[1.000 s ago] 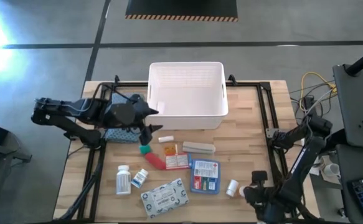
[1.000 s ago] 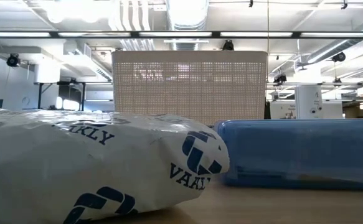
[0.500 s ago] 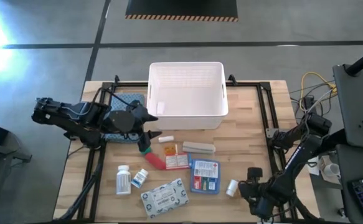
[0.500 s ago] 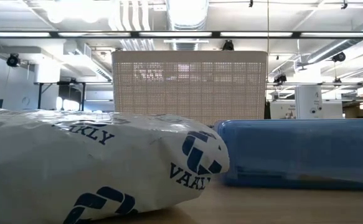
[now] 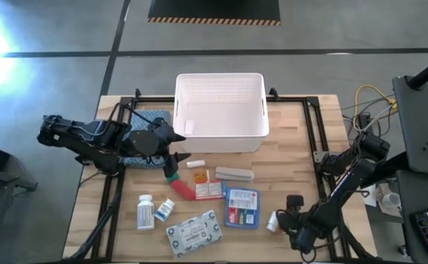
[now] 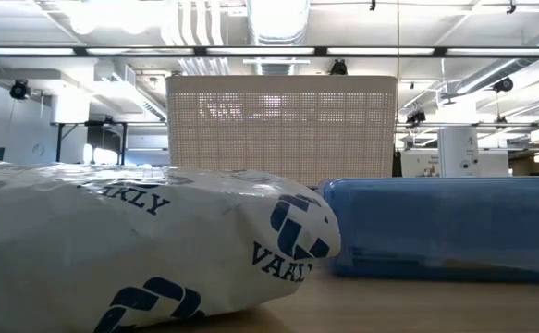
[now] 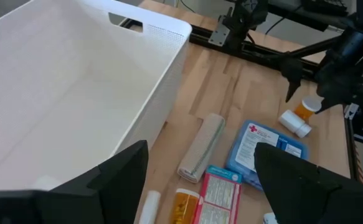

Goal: Pick & place medical supplies in basket/bin
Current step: Put the orange medicine bottle into the white bin

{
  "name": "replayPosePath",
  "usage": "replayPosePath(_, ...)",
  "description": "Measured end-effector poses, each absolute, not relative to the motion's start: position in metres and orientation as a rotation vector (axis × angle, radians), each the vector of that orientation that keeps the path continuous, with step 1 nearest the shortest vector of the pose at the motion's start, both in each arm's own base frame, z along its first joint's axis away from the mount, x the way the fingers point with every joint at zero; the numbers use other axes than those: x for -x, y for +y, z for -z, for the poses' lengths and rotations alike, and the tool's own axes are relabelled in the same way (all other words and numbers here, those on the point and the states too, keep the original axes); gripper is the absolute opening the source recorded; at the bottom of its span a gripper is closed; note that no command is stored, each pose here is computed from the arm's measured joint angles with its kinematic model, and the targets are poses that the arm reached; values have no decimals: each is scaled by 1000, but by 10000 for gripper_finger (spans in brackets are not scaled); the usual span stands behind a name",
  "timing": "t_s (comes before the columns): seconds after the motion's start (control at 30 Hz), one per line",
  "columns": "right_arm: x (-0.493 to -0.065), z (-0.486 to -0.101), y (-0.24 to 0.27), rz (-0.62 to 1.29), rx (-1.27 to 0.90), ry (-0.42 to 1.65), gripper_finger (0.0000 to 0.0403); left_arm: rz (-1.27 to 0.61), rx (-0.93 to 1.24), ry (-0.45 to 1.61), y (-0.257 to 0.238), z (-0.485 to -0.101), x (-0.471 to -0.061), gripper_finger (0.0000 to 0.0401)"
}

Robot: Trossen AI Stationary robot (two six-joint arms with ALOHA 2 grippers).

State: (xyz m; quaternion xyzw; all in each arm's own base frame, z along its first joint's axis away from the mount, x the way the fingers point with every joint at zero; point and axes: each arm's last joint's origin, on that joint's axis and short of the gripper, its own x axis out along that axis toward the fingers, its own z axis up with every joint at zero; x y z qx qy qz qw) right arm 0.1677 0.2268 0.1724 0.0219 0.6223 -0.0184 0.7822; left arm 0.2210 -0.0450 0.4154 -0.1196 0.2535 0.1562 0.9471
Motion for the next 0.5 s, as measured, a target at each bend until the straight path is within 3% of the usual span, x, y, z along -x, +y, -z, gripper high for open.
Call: replayPosePath(0.5, -171, -169, 223, 53, -92, 1360, 249, -322, 236, 533, -45, -414, -220, 272)
